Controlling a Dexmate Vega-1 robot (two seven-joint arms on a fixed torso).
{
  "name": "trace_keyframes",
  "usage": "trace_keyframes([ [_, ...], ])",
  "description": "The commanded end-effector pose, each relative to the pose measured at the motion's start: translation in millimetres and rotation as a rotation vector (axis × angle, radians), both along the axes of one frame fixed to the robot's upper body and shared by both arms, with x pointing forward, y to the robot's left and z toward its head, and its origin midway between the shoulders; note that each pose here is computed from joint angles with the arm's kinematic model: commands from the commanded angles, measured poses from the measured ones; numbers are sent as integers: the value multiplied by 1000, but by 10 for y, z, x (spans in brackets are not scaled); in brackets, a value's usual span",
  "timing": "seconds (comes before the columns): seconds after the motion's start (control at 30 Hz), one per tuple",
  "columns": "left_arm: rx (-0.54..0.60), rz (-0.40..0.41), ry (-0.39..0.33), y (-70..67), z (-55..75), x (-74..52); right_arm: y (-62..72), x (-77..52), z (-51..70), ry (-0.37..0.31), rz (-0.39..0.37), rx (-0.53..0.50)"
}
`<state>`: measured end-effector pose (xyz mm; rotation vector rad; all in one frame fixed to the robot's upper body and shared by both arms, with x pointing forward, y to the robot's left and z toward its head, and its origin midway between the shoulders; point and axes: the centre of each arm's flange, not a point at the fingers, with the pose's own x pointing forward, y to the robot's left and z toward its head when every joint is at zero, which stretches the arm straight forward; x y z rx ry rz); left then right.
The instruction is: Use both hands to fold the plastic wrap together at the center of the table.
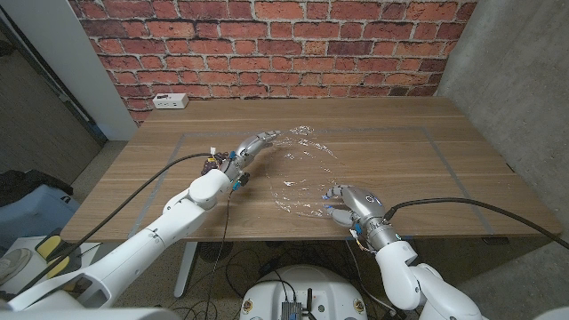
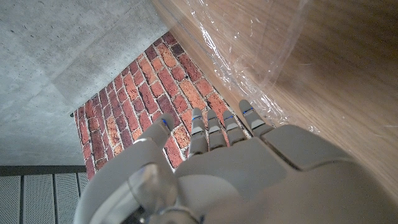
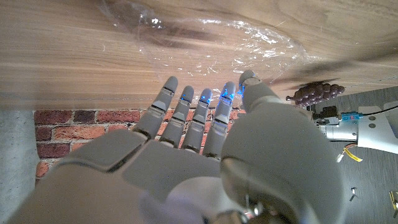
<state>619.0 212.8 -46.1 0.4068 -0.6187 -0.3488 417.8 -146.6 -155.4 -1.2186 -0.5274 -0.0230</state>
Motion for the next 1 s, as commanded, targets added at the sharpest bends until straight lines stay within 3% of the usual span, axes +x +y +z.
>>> trace_keyframes([
  [0.03, 12, -10, 1, -26, 14, 5, 41, -17, -88, 22, -25, -18],
  [0.53, 28, -18, 4, -74, 47, 16, 69, 9, -216, 36, -54, -46],
  [1.0, 19, -20, 0, -61, 41, 4, 91, 46, -289, 13, -141, -124],
])
